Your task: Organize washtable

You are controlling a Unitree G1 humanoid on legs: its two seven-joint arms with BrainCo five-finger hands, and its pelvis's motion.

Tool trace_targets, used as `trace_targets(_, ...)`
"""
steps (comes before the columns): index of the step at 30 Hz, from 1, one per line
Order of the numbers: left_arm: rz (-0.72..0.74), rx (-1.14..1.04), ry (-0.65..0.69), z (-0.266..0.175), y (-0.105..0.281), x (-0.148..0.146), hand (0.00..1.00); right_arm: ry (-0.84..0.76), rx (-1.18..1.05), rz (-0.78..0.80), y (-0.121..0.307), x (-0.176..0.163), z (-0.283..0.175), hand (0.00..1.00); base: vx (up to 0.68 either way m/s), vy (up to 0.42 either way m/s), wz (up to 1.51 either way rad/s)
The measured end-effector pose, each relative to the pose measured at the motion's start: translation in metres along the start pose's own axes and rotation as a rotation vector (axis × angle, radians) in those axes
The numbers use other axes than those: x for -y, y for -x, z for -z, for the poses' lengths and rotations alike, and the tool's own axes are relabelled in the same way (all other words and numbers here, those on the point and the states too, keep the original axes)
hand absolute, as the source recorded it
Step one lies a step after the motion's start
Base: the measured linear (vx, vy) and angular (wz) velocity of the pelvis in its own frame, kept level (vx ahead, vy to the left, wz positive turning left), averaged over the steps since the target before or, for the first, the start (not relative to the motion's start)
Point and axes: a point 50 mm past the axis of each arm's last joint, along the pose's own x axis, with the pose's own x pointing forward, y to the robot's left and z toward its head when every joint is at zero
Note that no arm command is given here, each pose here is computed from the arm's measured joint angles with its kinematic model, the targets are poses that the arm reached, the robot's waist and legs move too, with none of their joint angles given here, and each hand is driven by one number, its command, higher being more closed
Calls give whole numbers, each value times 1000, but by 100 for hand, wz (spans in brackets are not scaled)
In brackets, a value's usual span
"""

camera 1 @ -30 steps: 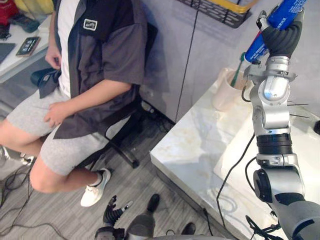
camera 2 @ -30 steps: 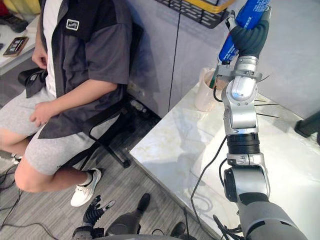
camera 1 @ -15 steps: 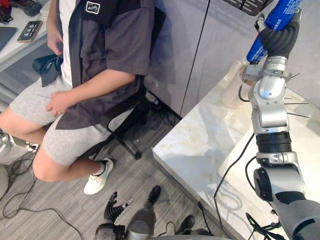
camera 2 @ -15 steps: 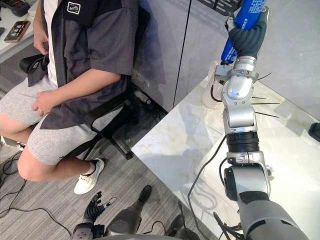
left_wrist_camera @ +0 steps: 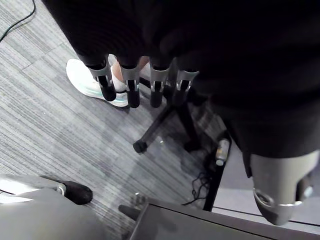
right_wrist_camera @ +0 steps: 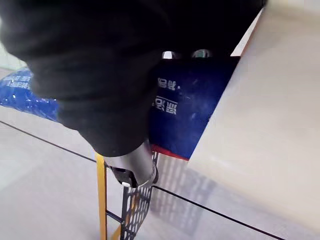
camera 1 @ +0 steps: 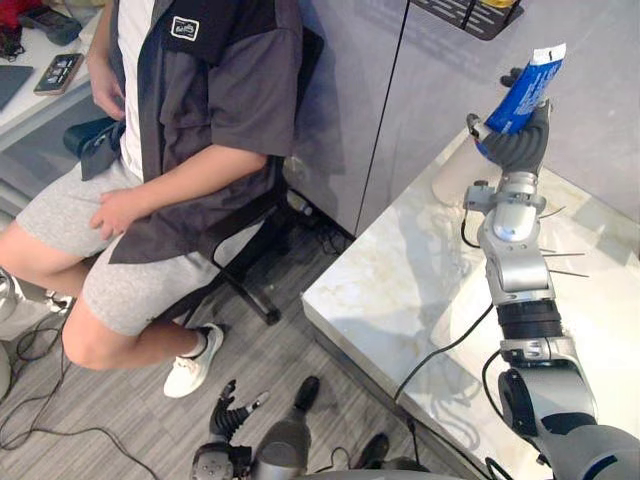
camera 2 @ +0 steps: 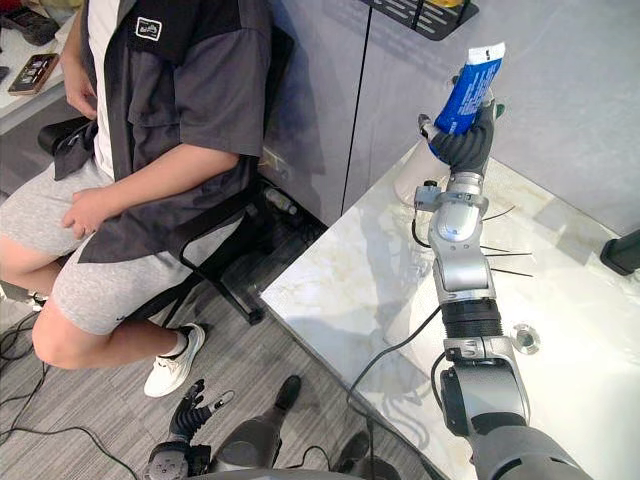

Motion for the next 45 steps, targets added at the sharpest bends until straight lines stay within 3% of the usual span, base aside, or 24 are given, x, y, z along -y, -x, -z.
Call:
trace_targets(17, 0, -39, -45, 9, 0, -8, 0, -21, 39, -16, -1, 0, -10, 0, -21, 1, -4)
trace_targets(25, -1, -41, -58, 10, 0, -11, 0, 49, 366, 14, -16, 35, -79, 0, 0, 0, 0)
trace_targets(29, -22, -48, -46, 11, 0, -15, 0, 89, 572, 128, -14, 77, -121, 0, -12, 2, -10)
trace_targets(33, -41, -59, -36, 13, -2, -18, 0, 178, 610, 352, 6, 140, -126, 0, -33, 5, -32)
trace_targets(34, -55, -79, -22, 16, -2, -20, 0, 239, 575, 488, 21, 176, -118, 0, -42, 12, -27)
trace_targets(36, -63, -93, -9, 19, -1, -20, 0, 280, 543, 583, 34, 201, -113, 0, -37, 18, -29)
trace_targets(38, -78, -111, 31, 21, 0, -18, 0, 371, 489, 772, 69, 250, -109, 0, -42, 22, -31)
trace_targets(42, -124, -172, 105, 33, 4, -18, 0, 478, 254, 983, 142, 293, -76, 0, -23, 2, -31)
trace_targets(45, -133, -191, 151, 34, 5, -12, 0, 518, 16, 1027, 189, 296, -45, 0, -5, -10, -27)
